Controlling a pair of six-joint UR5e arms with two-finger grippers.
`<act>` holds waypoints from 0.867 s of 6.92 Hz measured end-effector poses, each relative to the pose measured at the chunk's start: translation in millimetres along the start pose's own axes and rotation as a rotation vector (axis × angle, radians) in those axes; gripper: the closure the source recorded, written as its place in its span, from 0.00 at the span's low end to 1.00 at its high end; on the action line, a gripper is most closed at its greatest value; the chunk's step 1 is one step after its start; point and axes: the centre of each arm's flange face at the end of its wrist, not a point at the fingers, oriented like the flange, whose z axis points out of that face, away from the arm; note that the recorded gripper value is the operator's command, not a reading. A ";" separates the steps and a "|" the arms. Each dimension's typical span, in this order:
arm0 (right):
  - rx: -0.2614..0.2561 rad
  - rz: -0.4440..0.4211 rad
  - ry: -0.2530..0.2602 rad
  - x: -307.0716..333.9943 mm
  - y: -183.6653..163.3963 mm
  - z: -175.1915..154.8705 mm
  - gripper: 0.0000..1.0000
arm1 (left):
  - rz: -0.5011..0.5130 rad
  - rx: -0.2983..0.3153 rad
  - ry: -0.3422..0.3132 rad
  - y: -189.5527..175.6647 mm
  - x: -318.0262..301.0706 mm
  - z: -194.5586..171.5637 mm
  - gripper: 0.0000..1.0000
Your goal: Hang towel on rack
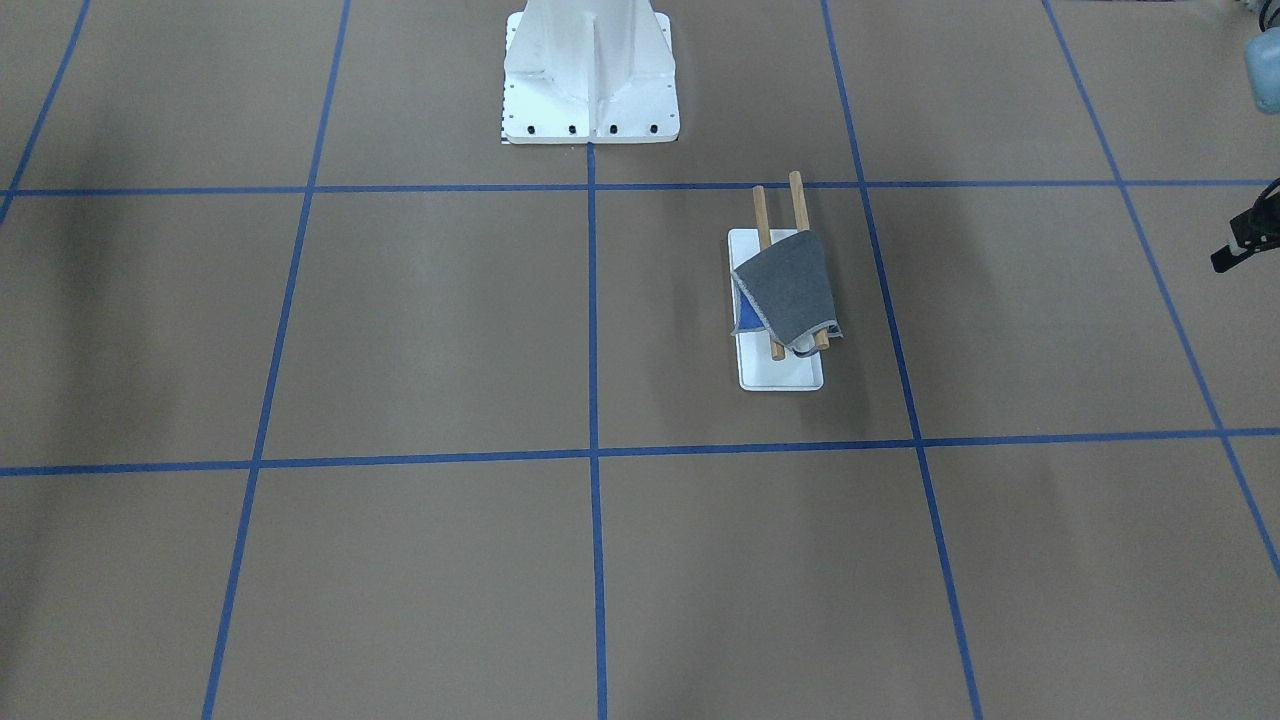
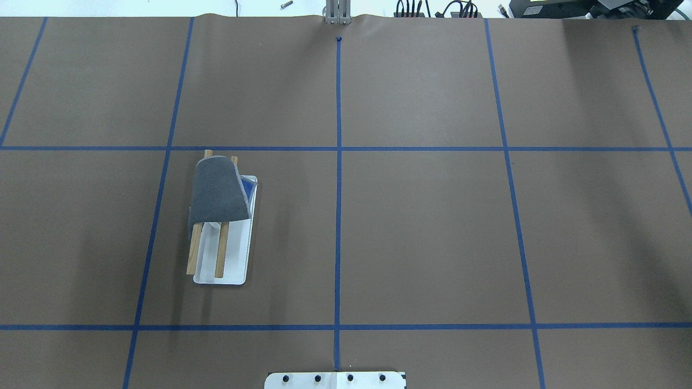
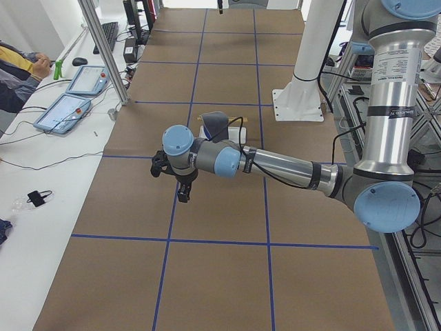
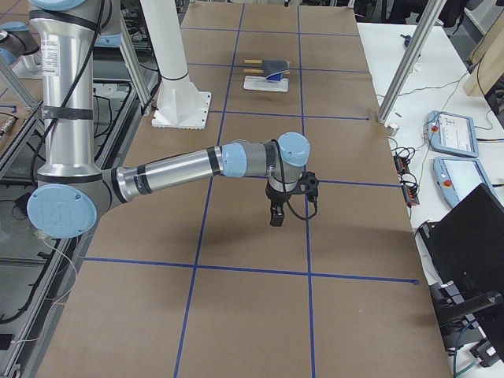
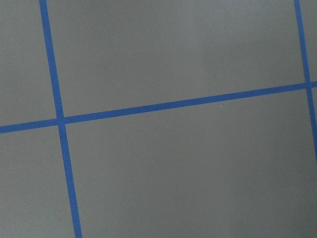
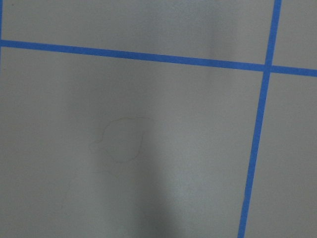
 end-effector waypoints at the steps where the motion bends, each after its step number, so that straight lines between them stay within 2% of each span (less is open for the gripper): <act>1: 0.000 -0.008 0.002 8.3 4.7 0.7 0.00 | 0.006 0.006 -0.004 1.3 7.2 -6.1 0.02; 3: 0.001 -0.010 0.003 14.1 8.6 0.8 0.00 | 0.013 0.009 -0.015 3.8 11.6 -9.7 0.02; 6: 0.003 -0.010 0.001 14.6 8.7 0.1 0.00 | 0.016 -0.003 -0.066 13.7 -5.3 0.7 0.02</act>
